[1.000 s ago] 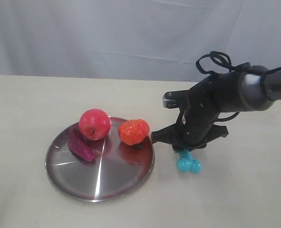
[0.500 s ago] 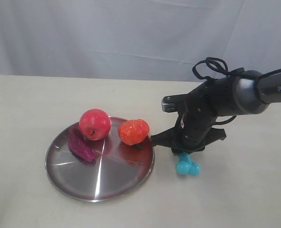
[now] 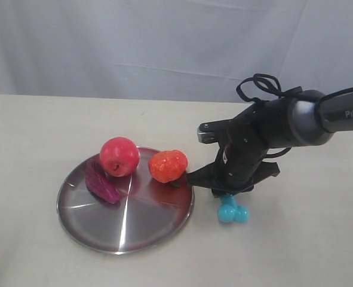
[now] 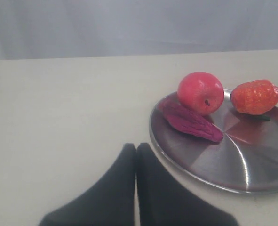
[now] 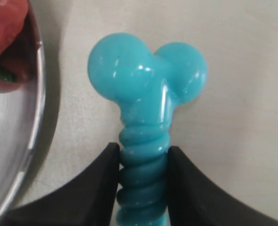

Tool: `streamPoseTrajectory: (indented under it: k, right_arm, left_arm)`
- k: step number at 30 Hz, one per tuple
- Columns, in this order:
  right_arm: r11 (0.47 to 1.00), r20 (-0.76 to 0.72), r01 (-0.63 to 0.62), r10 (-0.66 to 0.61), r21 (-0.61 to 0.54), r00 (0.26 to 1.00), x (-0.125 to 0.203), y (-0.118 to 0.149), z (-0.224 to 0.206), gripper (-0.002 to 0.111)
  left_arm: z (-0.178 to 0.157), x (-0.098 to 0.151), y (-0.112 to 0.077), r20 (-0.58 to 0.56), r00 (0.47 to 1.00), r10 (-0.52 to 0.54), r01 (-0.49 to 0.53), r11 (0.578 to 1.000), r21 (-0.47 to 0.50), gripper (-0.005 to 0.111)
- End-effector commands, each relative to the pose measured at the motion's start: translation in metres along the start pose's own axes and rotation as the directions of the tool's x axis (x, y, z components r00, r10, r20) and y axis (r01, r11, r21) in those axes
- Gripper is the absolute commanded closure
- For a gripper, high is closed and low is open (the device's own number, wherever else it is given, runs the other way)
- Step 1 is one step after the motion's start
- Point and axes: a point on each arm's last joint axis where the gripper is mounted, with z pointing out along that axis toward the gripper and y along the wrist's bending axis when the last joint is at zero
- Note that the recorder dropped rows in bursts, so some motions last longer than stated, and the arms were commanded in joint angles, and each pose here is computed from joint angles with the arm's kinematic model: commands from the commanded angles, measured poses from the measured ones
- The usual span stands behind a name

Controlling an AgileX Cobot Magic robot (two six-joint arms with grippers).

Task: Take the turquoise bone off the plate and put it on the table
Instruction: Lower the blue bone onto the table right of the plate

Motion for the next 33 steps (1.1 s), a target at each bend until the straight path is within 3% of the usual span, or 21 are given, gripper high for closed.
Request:
streamPoseTrajectory:
  k: [1,14,16,23,33]
  right_arm:
    - [1.0,0.007,0.024,-0.024,0.005,1.0,-0.0007,-0.0008,0.0003,0.109]
    - [1.0,0.011,0.024,-0.024,0.003,1.0,-0.001,-0.0005,0.0003,0.108]
    - [1.0,0.015,0.024,-0.024,0.001,1.0,-0.0014,-0.0003,0.0002,0.1]
    - [1.0,0.043,0.021,-0.02,-0.018,0.999,-0.0039,0.0014,0.0002,0.059]
    - [0.999,0.061,0.02,-0.018,-0.029,0.998,-0.0056,0.0025,0.0001,0.056]
  left_arm:
    - [0.0003,0.0009,-0.0001,-0.001,1.0,-0.001,0.001,1.0,0.003,0.107]
    - [0.0003,0.0009,-0.0001,-0.001,1.0,-0.001,0.001,1.0,0.003,0.107]
    - [0.0003,0.0009,-0.0001,-0.001,1.0,-0.001,0.001,1.0,0.003,0.107]
    - [0.0003,0.0009,-0.0001,-0.001,1.0,-0.001,0.001,1.0,0.003,0.107]
    - [0.0003,0.0009,-0.0001,-0.001,1.0,-0.001,0.001,1.0,0.003,0.107]
